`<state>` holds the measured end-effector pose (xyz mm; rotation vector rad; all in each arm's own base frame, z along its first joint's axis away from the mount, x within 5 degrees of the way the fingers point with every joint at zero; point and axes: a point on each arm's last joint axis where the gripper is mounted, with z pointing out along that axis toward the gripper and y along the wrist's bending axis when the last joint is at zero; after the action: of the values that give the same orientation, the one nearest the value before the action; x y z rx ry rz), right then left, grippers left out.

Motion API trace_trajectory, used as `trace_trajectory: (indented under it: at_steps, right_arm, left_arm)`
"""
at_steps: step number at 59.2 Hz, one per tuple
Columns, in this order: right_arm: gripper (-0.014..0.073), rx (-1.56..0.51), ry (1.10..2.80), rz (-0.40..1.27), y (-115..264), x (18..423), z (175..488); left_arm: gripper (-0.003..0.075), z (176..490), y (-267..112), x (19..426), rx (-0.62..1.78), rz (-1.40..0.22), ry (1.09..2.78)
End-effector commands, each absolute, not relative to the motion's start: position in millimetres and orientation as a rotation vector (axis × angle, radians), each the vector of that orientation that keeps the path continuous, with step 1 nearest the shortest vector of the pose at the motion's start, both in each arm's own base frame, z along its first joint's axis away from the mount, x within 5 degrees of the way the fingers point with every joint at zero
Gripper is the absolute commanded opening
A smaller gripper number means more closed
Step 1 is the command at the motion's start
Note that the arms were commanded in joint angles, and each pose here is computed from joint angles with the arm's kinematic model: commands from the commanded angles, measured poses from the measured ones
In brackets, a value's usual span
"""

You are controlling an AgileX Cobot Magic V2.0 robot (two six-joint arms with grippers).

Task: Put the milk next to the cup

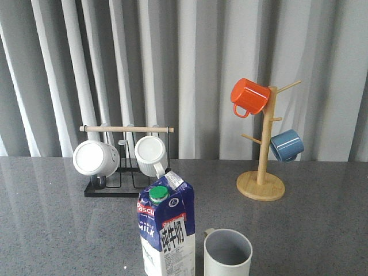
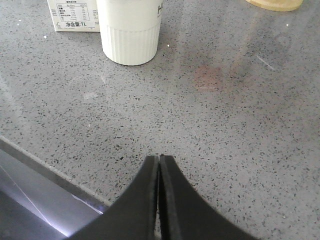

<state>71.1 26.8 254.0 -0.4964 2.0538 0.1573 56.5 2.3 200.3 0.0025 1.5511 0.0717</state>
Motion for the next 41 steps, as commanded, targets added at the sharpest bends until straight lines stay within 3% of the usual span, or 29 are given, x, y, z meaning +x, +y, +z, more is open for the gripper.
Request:
trace_trajectory:
  at_steps: [1, 28, 41]
  right_arm:
    - [-0.0006, -0.502, 1.963, 0.177, 29.6, 73.8, 267.9]
    - [-0.0006, -0.499, 1.961, 0.178, 30.0, 74.4, 265.0]
    - [-0.0006, -0.275, 1.874, 0.216, 26.3, 83.8, 238.9]
  left_arm:
    - [-0.0007, 213.4, 2.8, 54.3, -0.010, 0.071, 1.447]
    - [-0.0006, 213.4, 2.8, 54.3, -0.010, 0.071, 1.447]
    - [-0.0006, 213.4, 2.8, 54.3, -0.010, 0.071, 1.447]
